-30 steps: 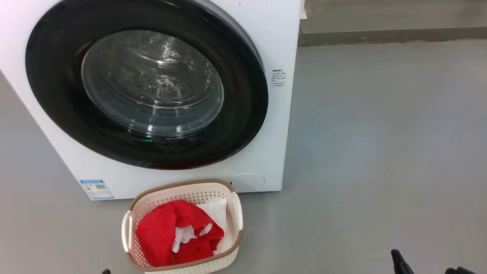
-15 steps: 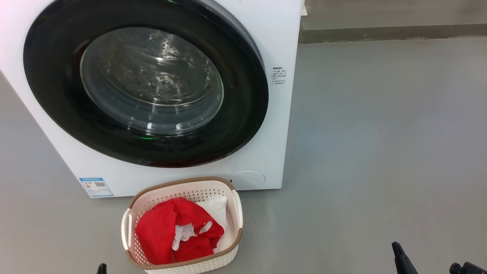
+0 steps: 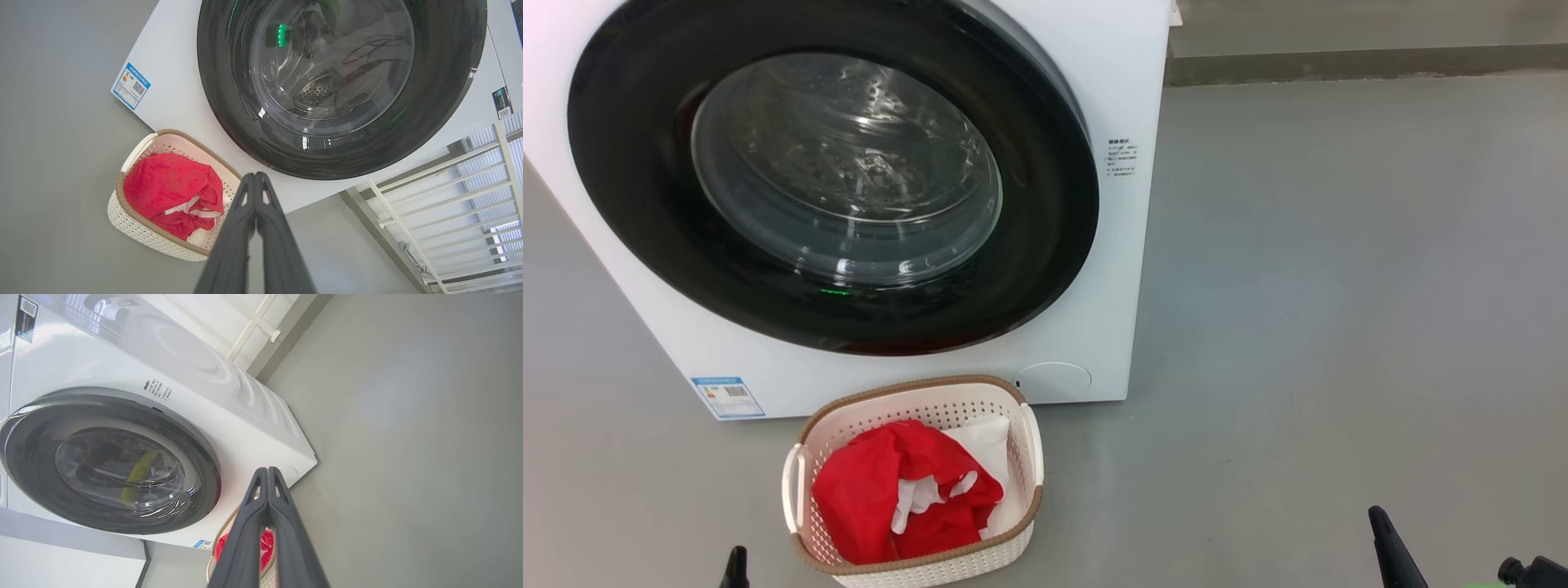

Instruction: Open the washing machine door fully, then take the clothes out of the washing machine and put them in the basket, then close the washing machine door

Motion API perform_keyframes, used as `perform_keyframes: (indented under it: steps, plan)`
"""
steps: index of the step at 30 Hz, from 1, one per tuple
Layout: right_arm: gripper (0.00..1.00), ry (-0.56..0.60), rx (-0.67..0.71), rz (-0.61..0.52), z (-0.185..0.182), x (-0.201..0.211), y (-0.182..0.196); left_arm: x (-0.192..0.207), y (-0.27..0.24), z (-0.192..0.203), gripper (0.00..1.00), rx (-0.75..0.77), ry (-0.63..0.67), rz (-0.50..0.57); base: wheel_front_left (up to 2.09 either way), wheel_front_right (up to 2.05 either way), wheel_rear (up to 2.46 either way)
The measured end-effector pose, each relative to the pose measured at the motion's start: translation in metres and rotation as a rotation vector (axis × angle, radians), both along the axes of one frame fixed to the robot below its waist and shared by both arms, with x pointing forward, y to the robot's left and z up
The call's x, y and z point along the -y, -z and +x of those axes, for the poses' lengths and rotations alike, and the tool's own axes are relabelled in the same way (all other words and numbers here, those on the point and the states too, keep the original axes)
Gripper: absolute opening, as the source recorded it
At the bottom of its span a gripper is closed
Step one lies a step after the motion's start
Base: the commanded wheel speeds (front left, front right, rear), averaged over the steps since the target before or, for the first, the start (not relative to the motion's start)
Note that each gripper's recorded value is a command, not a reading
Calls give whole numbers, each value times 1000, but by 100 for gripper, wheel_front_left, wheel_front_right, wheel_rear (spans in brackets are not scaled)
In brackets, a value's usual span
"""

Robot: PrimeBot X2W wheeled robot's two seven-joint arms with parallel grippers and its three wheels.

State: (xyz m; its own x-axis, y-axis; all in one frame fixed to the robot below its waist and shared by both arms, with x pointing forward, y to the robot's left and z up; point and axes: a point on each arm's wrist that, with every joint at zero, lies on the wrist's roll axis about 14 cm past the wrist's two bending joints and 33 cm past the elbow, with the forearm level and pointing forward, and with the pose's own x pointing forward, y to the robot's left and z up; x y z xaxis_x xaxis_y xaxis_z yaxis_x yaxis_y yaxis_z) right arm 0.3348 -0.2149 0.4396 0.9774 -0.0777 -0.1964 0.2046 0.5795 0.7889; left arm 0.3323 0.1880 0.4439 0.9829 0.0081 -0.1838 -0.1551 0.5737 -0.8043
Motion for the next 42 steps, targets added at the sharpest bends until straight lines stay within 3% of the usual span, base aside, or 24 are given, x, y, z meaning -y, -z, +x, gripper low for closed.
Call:
perform_keyframes:
  steps: [42]
  plan:
    - [0,41,91,428,28,-4,-26,-2,-24,31,0,59,-50,-420,0,0,0]
